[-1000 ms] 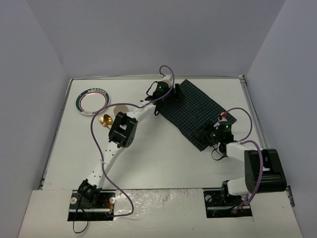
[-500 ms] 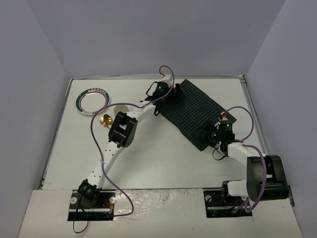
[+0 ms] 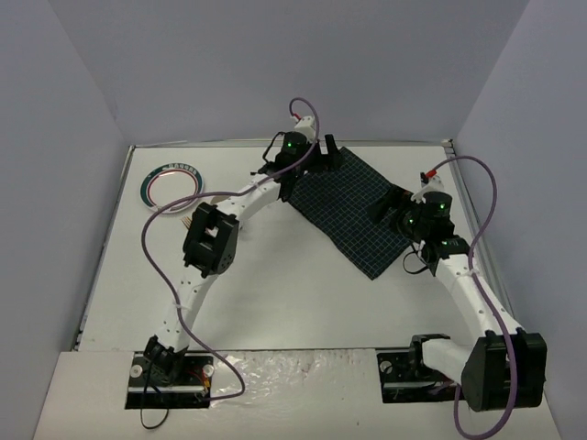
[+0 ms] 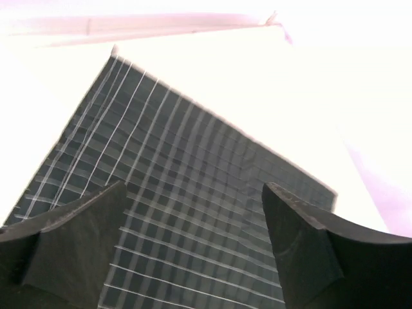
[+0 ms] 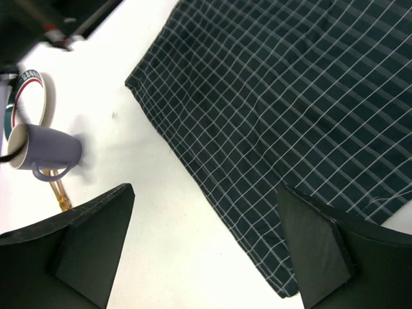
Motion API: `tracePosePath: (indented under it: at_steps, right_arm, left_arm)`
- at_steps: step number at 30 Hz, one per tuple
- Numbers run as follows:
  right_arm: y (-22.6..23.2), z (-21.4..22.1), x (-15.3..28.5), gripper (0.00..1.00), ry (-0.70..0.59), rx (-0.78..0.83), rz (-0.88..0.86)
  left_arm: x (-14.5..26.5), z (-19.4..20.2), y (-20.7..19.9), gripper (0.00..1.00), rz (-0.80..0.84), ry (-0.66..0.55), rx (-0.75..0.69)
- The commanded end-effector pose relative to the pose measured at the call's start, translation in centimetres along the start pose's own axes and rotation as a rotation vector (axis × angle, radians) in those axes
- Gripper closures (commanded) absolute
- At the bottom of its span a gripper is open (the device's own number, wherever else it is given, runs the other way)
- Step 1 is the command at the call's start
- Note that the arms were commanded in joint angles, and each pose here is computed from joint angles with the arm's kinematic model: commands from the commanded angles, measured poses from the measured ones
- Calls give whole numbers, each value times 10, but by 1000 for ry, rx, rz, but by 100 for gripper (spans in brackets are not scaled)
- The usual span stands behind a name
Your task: Set the dinner table for one person
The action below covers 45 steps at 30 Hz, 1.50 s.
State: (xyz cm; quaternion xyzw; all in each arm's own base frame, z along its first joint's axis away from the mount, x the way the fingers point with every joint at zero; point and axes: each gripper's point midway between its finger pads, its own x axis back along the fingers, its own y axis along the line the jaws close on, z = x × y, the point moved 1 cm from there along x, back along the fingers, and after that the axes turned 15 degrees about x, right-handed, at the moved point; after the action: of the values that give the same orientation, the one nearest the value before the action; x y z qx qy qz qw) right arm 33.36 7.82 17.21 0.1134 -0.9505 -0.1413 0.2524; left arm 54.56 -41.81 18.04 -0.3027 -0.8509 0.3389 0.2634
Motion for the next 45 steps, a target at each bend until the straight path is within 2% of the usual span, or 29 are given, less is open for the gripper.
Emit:
tracePosePath:
  at_steps: [1,3,5,8,12,17,18,20,22,24,27,29,33,35,45]
  right_arm:
    - [9,-57,32,7,-160,121,37]
    - [8,-66,41,4,-190,144,61]
    - [6,-73,51,2,-228,159,88]
    - [2,-76,63,0,-263,165,124]
    - [0,-75,76,0,-305,159,152]
    - [-1,-68,86,0,-343,154,168]
    - [0,-66,87,0,-342,157,166]
    - [5,-62,85,0,-341,162,147]
    - [13,-58,83,0,-327,172,103]
    - [19,-55,82,0,-317,175,66]
    - [26,-54,83,0,-312,201,30]
    - [30,-54,85,0,-320,217,16]
    - [33,-52,86,0,-323,237,2]
    - [34,-52,87,0,-327,243,0]
    - [32,-49,84,0,-317,260,6]
  left_arm:
    - [94,-101,-122,13,121,-234,-107]
    - [123,-103,-118,9,49,-236,-129]
    - [162,-117,-119,7,-31,-290,-173]
    - [210,-116,-82,3,-235,-324,-207]
    - [288,-113,-21,3,-496,-357,-205]
    - [366,-97,67,3,-675,-403,25]
    - [383,-103,88,3,-712,-444,93]
    - [404,-92,121,3,-733,-456,211]
    - [427,-98,154,3,-739,-533,349]
    - [435,-88,185,3,-722,-549,467]
    - [446,-98,223,3,-660,-624,616]
    - [446,-101,240,7,-624,-649,678]
    - [438,-109,278,10,-622,-655,723]
    - [433,-113,293,14,-625,-655,739]
    - [411,-116,344,31,-621,-648,819]
